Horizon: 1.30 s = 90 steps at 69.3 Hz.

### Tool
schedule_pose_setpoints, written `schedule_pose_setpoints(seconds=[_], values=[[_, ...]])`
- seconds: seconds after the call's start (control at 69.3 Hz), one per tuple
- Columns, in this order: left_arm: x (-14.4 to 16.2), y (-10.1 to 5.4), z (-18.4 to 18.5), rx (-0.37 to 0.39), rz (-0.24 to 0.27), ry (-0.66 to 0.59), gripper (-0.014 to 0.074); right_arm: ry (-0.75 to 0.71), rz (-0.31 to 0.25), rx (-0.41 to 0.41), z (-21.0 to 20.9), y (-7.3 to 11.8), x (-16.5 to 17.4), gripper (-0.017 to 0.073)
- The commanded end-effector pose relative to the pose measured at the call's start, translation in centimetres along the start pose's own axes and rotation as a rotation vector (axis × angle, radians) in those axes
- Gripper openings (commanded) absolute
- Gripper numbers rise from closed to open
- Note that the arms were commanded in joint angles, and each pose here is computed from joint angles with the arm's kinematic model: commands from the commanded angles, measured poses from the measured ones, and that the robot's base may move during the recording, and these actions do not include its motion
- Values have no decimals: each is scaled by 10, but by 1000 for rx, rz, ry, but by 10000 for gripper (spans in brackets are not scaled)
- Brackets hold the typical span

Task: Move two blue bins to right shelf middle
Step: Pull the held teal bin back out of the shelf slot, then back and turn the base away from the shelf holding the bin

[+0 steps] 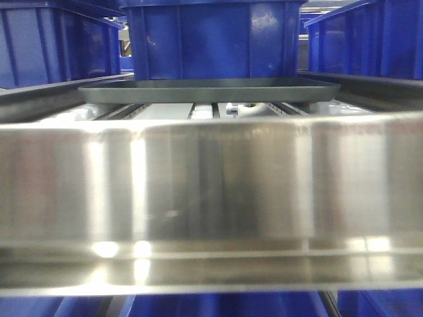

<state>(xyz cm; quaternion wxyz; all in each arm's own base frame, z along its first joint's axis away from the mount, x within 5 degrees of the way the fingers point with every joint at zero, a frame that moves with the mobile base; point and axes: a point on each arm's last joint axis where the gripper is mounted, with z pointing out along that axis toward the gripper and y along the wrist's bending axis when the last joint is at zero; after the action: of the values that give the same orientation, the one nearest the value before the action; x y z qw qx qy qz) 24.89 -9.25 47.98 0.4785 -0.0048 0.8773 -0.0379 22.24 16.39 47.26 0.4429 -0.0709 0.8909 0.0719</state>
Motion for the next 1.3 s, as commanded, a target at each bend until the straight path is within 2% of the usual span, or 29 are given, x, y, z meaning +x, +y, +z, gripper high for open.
schedule_pose_setpoints(seconds=[0.0, 1.284], values=[[-12, -10, -11, 130, -43, -116, -111, -114, 35, -160, -13, 12, -11, -162], [-12, -10, -11, 130, -43, -116, -111, -114, 35, -160, -13, 12, -11, -162]])
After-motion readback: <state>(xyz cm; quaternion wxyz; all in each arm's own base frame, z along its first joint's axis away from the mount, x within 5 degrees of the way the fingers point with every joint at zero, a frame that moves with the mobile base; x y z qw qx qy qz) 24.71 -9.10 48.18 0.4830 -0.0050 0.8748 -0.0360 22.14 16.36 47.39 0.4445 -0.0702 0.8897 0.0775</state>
